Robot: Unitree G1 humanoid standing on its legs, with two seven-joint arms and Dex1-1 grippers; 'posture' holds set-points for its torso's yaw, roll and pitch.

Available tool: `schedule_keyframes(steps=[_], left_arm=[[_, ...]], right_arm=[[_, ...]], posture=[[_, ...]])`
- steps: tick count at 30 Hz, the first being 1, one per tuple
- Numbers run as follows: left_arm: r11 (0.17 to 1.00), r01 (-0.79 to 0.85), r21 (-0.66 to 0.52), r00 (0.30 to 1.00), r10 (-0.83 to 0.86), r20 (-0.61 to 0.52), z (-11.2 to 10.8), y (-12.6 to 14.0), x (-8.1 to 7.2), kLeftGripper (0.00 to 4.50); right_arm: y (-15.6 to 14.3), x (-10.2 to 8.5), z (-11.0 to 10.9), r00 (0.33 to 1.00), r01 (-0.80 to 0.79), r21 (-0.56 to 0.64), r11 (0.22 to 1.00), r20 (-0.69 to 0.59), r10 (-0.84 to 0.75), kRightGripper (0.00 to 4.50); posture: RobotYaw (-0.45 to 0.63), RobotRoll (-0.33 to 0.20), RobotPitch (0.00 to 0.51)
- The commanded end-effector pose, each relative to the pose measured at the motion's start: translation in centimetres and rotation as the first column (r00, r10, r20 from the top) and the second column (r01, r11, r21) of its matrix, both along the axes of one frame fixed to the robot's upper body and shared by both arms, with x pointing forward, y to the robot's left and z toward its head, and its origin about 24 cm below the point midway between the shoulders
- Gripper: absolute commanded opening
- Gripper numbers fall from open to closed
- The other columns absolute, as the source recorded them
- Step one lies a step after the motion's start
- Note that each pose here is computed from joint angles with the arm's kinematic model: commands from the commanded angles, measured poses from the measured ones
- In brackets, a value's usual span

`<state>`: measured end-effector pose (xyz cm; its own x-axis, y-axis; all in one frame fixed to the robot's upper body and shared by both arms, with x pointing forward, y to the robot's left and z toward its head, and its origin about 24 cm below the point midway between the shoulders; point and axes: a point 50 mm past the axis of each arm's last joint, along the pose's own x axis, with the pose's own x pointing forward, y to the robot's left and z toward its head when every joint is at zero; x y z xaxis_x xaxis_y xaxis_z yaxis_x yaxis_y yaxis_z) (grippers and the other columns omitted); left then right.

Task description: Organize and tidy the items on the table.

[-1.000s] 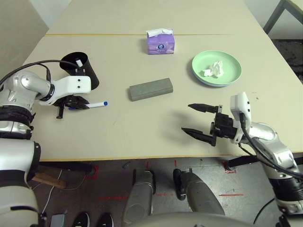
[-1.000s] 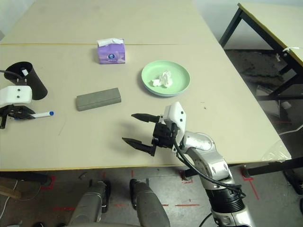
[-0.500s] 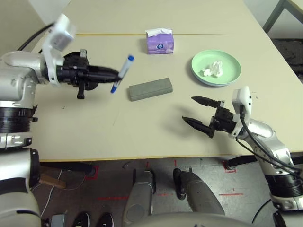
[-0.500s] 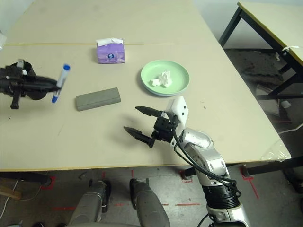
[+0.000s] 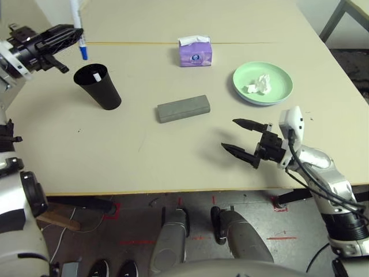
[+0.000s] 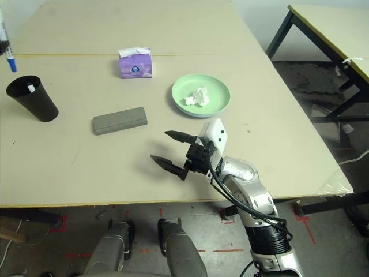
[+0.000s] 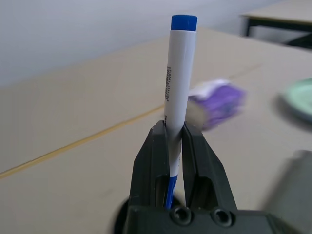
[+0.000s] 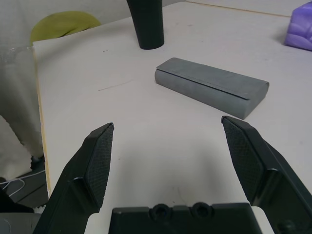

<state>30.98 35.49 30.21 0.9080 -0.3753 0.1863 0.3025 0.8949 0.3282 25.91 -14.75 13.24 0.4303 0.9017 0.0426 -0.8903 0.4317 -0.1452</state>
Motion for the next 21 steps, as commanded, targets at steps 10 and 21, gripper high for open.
schedule_keyframes(steps=[10,21], left_arm=[[0.992,-0.104,-0.070,0.994,0.105,0.011,-3.9,0.0,2.9,0.25],[0.988,-0.119,-0.099,0.993,0.118,-0.015,-5.4,0.0,3.3,0.25]], right_arm=[[-0.6,-0.4,0.2,1.000,0.005,-0.041,0.999,-0.001,-0.005,4.50],[-1.1,-0.7,0.3,1.000,0.019,-0.052,0.998,-0.005,-0.020,4.50]], posture=[[-0.06,0.000,0.211],[-0.07,0.000,0.221]])
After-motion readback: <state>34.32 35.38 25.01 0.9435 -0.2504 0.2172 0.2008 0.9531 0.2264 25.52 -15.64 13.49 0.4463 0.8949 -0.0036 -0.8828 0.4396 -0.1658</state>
